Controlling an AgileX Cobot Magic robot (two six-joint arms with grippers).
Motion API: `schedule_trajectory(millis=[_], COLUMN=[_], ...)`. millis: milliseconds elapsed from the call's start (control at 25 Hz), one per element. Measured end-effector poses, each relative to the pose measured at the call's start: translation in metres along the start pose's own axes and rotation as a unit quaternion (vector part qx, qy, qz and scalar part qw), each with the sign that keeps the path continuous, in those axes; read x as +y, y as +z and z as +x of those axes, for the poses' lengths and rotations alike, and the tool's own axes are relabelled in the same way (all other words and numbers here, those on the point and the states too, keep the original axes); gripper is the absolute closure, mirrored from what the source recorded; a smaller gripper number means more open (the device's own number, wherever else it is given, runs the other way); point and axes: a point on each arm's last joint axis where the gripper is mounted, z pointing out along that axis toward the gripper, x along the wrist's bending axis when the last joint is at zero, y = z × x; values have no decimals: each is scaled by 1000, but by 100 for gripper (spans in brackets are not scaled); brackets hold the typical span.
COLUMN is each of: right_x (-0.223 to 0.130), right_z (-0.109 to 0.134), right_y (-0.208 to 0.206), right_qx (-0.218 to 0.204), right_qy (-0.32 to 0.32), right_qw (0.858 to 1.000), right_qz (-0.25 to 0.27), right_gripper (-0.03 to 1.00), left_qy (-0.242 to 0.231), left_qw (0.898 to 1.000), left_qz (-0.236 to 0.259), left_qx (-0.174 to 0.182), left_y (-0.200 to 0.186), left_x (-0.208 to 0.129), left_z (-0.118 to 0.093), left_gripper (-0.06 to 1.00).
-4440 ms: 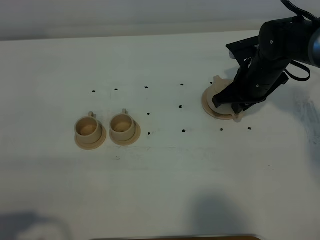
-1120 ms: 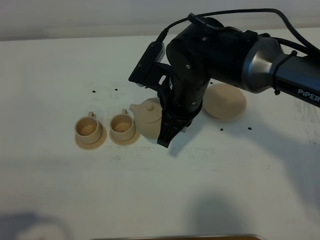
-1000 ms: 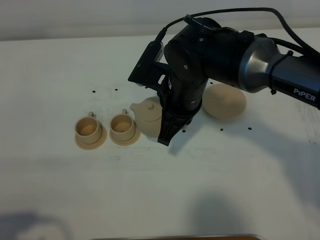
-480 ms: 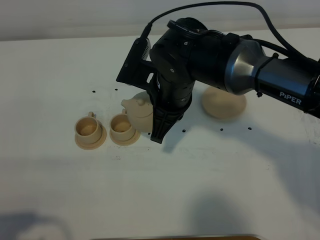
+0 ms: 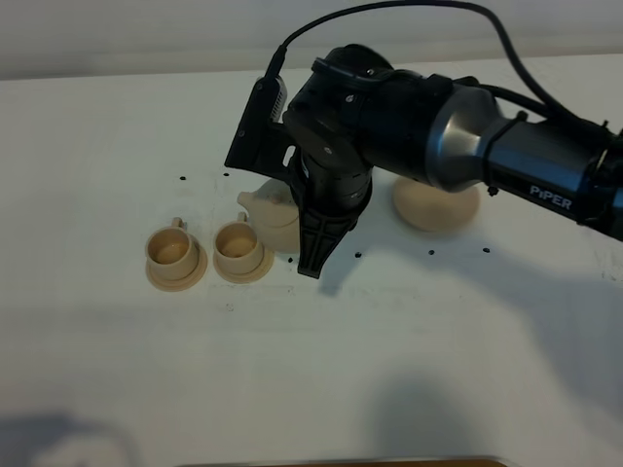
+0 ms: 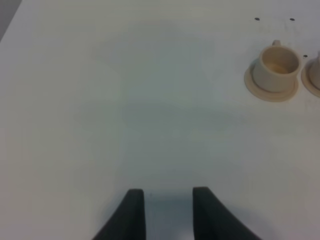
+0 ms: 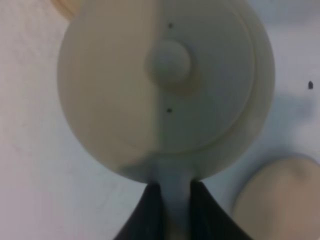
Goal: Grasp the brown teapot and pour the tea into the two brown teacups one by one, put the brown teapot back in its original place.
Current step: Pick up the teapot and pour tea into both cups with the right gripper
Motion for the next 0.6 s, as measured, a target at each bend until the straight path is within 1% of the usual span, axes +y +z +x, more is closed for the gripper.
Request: schedule_trajectory(millis=[400, 600], right_x=[4, 4], right_z=[4, 4], right_y=[6, 7], right_qx=[-21, -24], right_qy=[-33, -49], right_qw=[999, 998], right_qz=[13, 15], right_gripper=[88, 88], left_qy=[0, 0], left_qw=[1000, 1000], left_qz=[0, 0], left_qx=[0, 0], left_y=[0, 0], left_x=[0, 0], left_z=[0, 0], left_gripper=[64, 64])
